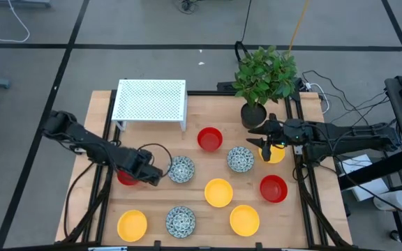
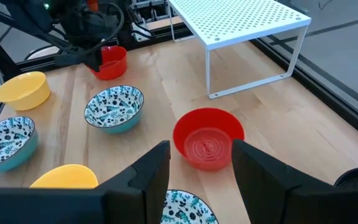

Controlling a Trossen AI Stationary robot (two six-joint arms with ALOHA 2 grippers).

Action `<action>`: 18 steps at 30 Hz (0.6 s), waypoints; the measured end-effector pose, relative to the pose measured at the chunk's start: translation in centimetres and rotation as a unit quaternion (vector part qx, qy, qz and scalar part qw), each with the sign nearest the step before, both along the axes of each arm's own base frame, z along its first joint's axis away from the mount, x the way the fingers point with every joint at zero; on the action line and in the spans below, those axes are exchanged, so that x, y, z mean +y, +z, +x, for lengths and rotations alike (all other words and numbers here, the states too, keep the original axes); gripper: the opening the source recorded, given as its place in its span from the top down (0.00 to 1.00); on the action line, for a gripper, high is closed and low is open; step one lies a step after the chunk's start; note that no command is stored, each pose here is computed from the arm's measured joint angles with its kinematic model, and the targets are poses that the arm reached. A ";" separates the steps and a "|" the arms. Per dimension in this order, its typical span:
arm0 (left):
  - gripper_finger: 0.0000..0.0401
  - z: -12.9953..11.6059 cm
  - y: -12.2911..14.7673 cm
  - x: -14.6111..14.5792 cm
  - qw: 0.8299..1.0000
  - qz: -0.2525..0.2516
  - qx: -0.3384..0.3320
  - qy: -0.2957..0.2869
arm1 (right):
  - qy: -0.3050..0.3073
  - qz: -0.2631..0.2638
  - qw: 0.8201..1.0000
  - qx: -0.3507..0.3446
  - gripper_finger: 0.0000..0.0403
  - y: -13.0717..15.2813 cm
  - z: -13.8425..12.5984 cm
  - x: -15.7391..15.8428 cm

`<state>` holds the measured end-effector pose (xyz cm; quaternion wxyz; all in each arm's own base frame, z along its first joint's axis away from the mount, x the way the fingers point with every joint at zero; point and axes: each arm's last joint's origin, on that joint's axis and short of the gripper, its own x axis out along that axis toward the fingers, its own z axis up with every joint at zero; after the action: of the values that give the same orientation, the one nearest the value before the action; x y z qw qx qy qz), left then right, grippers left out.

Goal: Pick & Place Mini bowls
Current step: Put the red bowl on the shelf

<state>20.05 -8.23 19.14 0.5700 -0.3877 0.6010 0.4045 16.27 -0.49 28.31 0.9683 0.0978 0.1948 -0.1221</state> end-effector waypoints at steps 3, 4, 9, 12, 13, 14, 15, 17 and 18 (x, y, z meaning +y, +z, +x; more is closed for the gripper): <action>0.72 0.2 -0.4 -0.1 1.000 0.004 0.010 0.000 | 0.000 0.000 1.000 0.005 0.60 -0.1 0.0 0.0; 0.72 0.3 -0.6 -0.1 1.000 0.005 0.014 0.000 | 0.000 -0.001 1.000 0.006 0.60 -0.1 0.0 0.0; 0.72 0.5 -1.4 -0.2 0.999 0.012 0.031 0.000 | 0.001 -0.003 1.000 0.008 0.60 -0.1 -0.1 0.0; 0.72 0.7 -1.8 -0.3 0.999 0.016 0.042 0.000 | 0.001 -0.003 1.000 0.008 0.60 -0.1 -0.1 0.0; 0.72 0.7 -1.9 -0.3 0.999 0.016 0.044 0.000 | 0.001 -0.003 1.000 0.008 0.60 -0.1 -0.1 0.0; 0.72 0.7 -2.0 -0.3 0.999 0.018 0.046 0.000 | 0.001 -0.003 1.000 0.008 0.60 -0.1 -0.1 0.0; 0.72 0.8 -2.2 -0.3 0.999 0.019 0.049 0.000 | 0.001 -0.005 1.000 0.009 0.60 -0.1 -0.1 0.0; 0.73 0.8 -2.3 -0.3 0.998 0.020 0.052 0.000 | 0.004 -0.010 1.000 0.010 0.60 -0.1 -0.1 0.0; 0.73 0.8 -2.3 -0.3 0.998 0.020 0.052 0.000 | 0.004 -0.012 1.000 0.010 0.60 -0.1 -0.1 0.0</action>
<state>20.87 -8.56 16.86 0.5458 -0.3546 0.6217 0.4357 16.21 -0.49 28.17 0.9679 0.0844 0.2033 -0.1212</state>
